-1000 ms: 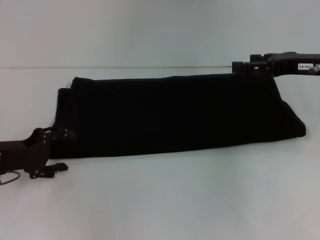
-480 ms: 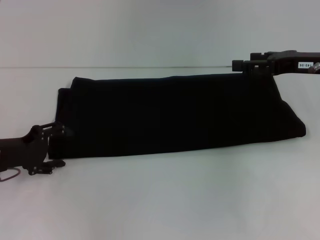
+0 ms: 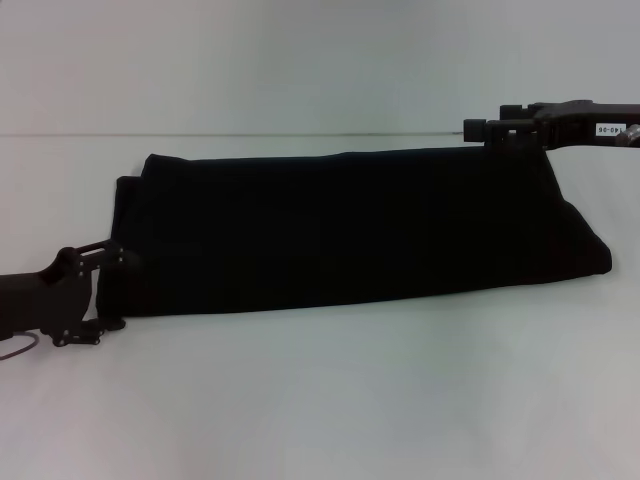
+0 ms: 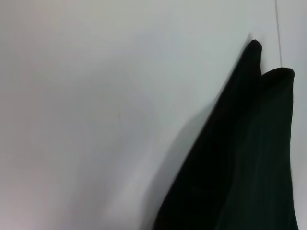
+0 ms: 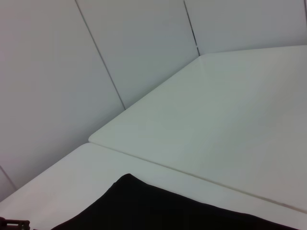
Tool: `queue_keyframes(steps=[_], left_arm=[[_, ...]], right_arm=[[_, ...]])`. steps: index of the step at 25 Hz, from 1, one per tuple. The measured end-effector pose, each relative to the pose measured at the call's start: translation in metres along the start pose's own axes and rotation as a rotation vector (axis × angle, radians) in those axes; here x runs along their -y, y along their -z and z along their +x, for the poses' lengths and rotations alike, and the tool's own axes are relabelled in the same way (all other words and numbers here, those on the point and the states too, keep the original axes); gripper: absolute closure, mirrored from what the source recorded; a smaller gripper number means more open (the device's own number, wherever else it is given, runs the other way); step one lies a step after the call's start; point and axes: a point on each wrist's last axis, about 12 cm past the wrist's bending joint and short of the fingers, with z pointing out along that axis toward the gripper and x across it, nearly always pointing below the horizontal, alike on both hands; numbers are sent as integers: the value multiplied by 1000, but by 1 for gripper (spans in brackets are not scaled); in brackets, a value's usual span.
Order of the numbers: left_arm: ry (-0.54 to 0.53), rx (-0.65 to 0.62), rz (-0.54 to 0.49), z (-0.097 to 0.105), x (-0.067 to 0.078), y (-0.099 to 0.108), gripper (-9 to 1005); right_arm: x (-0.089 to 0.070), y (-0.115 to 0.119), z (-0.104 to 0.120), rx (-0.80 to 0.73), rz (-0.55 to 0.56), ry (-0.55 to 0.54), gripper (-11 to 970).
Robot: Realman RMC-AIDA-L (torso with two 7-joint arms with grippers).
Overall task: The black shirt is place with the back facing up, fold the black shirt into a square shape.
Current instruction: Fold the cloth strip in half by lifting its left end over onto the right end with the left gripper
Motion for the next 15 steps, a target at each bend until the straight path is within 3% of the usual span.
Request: queue_keyframes(steps=[15], left_arm=[[13,0,-1,2,-5,-1,91]], right_arm=[[0,0,0,0,3,-1,61]])
